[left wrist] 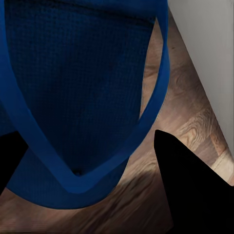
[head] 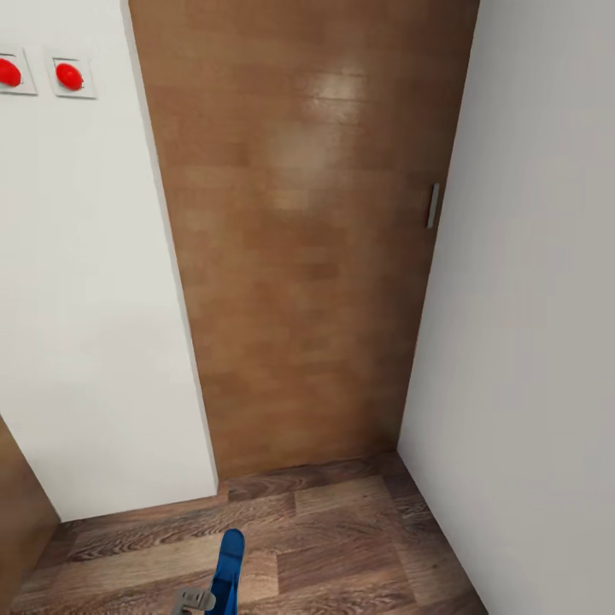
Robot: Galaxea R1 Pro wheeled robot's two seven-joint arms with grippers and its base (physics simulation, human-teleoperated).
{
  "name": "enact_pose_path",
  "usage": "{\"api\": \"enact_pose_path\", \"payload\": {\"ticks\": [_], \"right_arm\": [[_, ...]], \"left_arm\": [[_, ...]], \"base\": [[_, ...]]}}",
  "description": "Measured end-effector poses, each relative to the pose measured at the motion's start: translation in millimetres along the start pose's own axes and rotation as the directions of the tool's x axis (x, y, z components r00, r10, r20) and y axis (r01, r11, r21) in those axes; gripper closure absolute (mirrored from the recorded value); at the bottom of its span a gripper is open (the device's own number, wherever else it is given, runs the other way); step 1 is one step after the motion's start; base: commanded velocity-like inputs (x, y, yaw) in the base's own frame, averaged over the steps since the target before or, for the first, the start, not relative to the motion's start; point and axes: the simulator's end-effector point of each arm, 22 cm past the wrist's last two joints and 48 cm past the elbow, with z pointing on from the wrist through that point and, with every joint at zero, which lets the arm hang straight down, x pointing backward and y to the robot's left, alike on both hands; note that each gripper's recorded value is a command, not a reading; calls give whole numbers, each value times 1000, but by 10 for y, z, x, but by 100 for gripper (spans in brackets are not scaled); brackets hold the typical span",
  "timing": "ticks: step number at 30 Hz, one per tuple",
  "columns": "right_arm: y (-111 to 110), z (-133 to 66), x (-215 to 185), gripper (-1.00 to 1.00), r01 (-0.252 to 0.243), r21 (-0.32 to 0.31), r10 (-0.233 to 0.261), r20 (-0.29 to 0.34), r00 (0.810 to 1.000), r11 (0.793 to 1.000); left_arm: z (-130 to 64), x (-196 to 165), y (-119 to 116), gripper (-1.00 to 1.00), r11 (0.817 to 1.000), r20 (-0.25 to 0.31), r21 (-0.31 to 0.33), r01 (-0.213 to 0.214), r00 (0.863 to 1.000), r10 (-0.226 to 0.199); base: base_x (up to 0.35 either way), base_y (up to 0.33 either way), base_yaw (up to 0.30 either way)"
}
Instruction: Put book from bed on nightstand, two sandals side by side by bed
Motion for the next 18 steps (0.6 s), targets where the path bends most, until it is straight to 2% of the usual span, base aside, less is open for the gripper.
{"api": "enact_pose_path", "payload": {"ticks": [18], "right_arm": [[32,9,-38,-100,9,-6,-9,10,1000,1000]], "left_arm": [[-18,-65,-15,100,1000,12,-2,-13,1000,13]], "base": [[0,0,218]]}}
